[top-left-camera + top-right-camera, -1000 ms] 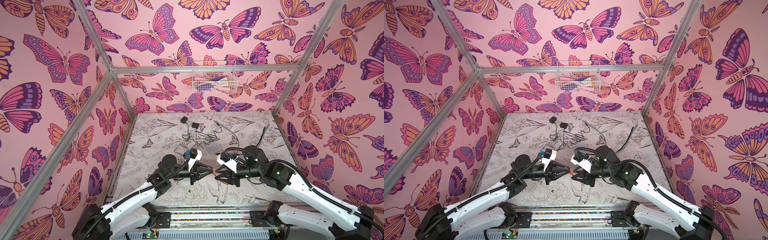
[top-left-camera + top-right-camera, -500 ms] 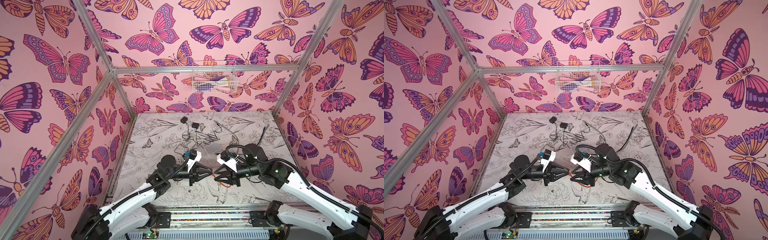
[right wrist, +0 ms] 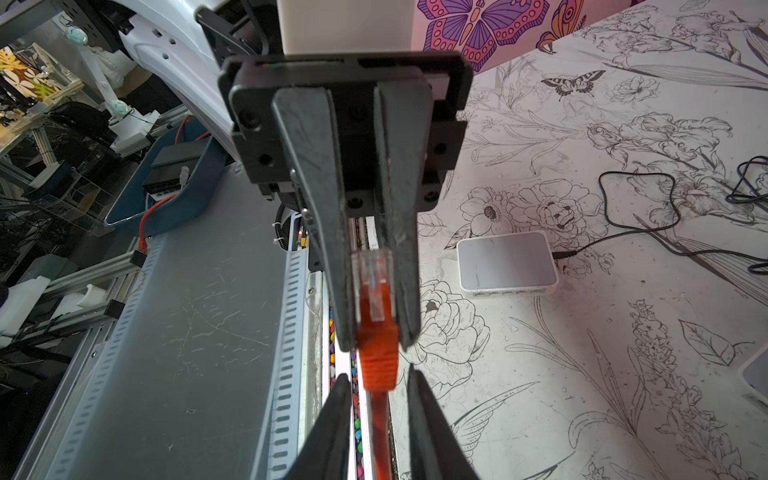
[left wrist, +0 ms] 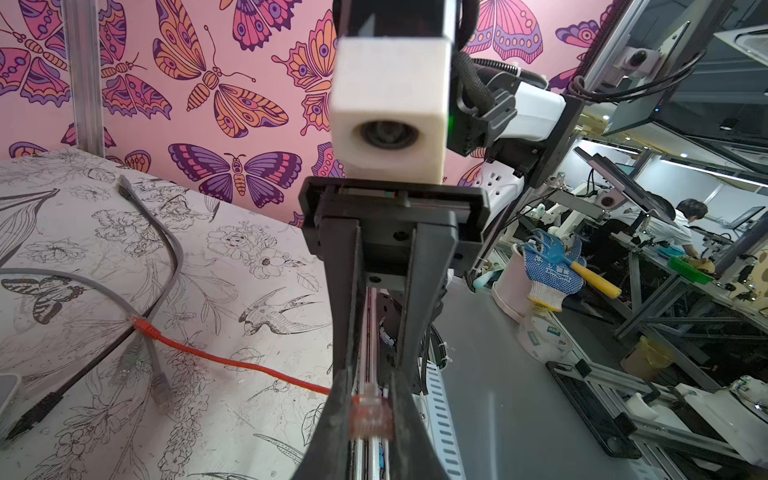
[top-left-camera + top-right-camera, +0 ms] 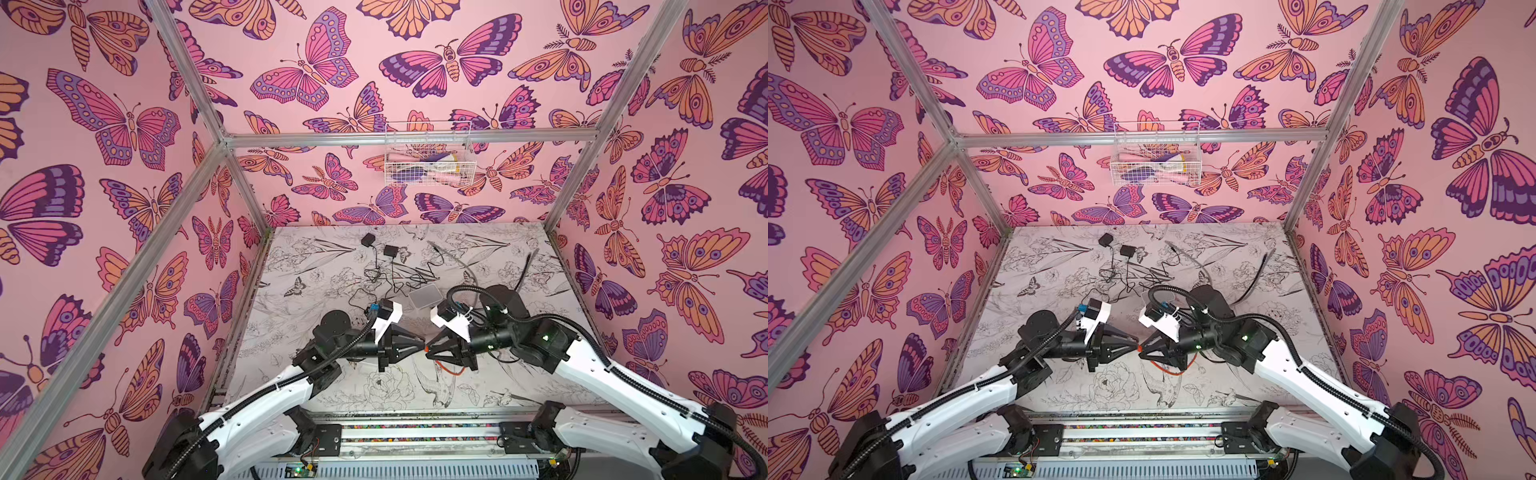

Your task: Insert the plug into the switch port

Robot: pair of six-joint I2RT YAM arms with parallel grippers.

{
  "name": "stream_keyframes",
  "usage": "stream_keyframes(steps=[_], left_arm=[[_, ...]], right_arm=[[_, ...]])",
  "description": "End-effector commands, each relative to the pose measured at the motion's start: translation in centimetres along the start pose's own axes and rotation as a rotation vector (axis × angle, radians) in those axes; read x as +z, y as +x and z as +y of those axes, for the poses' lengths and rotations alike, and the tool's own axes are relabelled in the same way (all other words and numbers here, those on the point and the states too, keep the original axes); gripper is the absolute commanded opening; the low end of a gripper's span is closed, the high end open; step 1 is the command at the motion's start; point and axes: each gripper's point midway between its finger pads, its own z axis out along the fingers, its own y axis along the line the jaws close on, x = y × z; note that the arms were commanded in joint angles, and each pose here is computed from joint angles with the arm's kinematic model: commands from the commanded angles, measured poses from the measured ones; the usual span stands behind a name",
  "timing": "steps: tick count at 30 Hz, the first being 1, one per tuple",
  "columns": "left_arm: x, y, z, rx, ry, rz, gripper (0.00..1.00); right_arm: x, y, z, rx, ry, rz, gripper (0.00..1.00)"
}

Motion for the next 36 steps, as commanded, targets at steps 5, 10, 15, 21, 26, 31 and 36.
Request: stream_keyframes(steps=[5,10,15,21,26,31,36], left_arm=[[-0.4,-0.4,-0.6,0.033,0.022,-0.024,0.00],[-0.6,-0.5,-0.5,0.036,0.013,-0.030,0.00],[-0.6,-0.6,-0.5,0.038,0.010,-0.032,0.00],[-0.6,-0.5,-0.4,0.033,0.012,-0.028,0.00],[-0.5,-0.3,-0.4,0.029,0.017,-0.023,0.00],[-0.5,-0.1,-0.4,0.024,0.015,-0.018,0.00],[-0.5,0.1,-0.2,0.019,0.013,-0.013,0.00]], right_arm=[[0.0,0.1,0.7,-0.026,-0.052,-0.006,0.17],[0.1,0.6,0.7,-0.015,-0.056,0.005,0.17],[0.1,1.0,0.6,-0.003,-0.050,0.014,0.18],[0.2,0.8,0.6,-0.002,-0.051,0.003,0.13],[0.2,0.7,0.4,-0.002,-0.045,-0.001,0.10],[0.2,0.4,0.3,-0.003,-0.035,-0.009,0.07],[0.2,0.1,0.3,-0.003,-0.037,-0.016,0.07]])
